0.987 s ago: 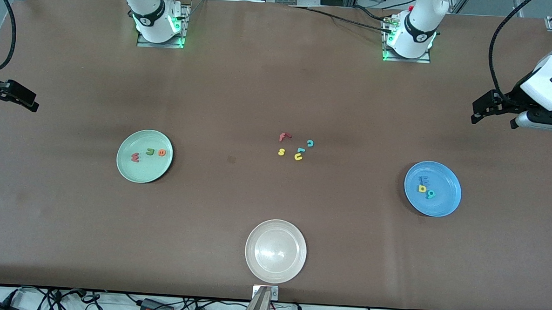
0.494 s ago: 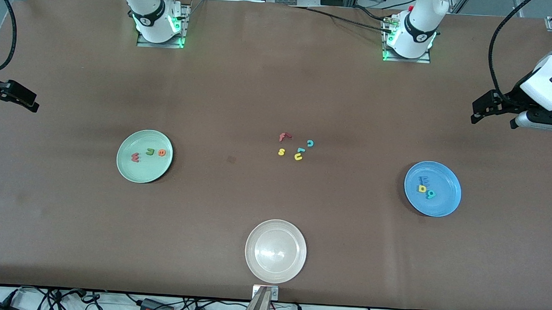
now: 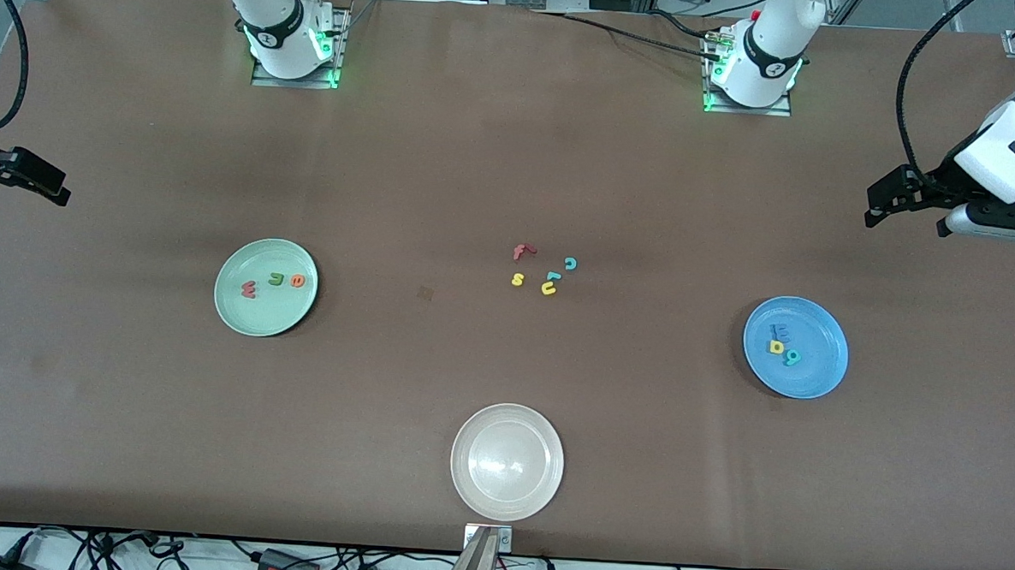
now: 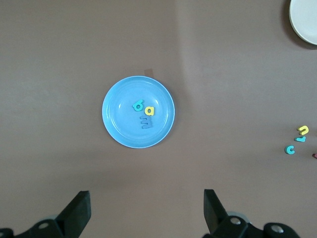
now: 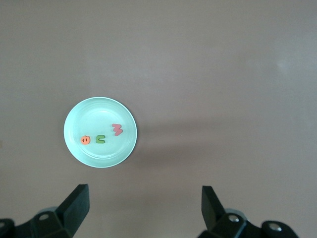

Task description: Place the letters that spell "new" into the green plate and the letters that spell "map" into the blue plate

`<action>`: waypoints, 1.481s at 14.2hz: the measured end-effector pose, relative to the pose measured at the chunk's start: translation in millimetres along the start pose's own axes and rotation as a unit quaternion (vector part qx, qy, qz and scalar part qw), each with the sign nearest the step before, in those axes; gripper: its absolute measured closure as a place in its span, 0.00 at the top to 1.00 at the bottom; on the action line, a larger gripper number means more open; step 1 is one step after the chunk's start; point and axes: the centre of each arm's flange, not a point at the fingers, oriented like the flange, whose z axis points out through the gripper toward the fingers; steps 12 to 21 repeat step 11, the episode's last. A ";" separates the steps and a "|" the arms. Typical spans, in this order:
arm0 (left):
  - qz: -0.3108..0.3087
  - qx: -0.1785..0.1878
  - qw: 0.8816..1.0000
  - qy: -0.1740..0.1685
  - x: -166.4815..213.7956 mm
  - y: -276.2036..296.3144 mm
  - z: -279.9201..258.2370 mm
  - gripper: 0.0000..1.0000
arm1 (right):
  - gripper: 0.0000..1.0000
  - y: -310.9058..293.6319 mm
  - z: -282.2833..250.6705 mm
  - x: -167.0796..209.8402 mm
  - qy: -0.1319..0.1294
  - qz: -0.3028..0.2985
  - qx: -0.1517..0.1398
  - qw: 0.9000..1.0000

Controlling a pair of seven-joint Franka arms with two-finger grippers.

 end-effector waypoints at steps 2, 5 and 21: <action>0.000 0.000 1.000 -0.002 -0.4 0.1 0.1 1.00 | 1.00 1.3 1.0 -1.0 -0.004 0.001 0.000 1.000; 0.001 0.000 1.000 -0.003 -0.5 0.7 -0.1 1.00 | 1.00 2.1 1.4 -1.5 -0.007 0.002 0.000 1.000; 0.001 0.000 1.000 -0.003 -0.6 0.9 -0.2 1.00 | 1.00 2.5 1.5 -1.6 -0.007 0.002 0.000 1.000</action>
